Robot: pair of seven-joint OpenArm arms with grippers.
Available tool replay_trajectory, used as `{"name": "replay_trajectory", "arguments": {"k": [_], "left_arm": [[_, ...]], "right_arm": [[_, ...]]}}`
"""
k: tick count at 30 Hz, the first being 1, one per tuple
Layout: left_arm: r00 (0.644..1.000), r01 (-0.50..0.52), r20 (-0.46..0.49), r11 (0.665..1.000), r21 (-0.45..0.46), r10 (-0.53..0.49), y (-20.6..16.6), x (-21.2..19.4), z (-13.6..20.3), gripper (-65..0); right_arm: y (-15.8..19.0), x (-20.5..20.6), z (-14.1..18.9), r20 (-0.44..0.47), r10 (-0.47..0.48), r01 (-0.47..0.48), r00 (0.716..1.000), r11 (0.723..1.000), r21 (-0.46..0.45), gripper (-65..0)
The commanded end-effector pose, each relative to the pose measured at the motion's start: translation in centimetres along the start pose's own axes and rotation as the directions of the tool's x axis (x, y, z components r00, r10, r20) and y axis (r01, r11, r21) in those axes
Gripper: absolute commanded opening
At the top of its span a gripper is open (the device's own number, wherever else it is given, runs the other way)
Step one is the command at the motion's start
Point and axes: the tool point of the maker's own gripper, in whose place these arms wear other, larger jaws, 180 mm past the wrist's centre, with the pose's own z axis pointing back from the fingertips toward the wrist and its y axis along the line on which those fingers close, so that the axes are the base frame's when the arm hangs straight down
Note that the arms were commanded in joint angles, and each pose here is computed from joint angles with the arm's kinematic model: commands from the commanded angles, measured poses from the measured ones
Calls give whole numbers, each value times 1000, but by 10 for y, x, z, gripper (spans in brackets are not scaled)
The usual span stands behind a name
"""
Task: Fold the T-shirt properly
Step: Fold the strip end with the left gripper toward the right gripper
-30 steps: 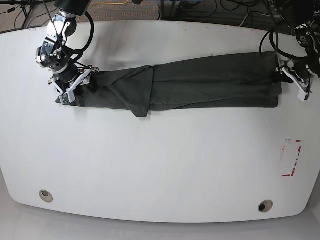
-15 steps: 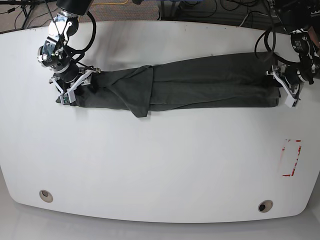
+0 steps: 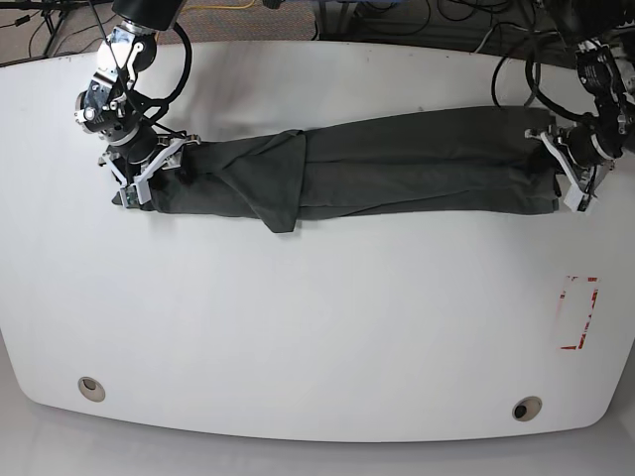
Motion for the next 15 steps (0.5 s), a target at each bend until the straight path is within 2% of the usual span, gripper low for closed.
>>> {"name": "replay_trajectory", "arguments": {"k": [1, 6, 10, 15], "left_arm": [[995, 77, 64, 997, 3, -77, -15, 22, 10, -596], [978, 183, 112, 982, -40, -177, -59, 37, 12, -596], [959, 267, 132, 957, -114, -252, -98, 45, 4, -596], [941, 322, 178, 924, -205, -289, -140, 60, -10, -596]], "right_arm": [[-4, 1, 3, -11, 16, -16, 1000, 1000, -13, -338], [-5, 1, 3, -11, 15, -16, 1000, 1000, -14, -338], [-4, 0, 3, -11, 14, -14, 1000, 1000, -13, -338], [1, -1, 1, -8, 2, -2, 1000, 1000, -4, -338]]}}
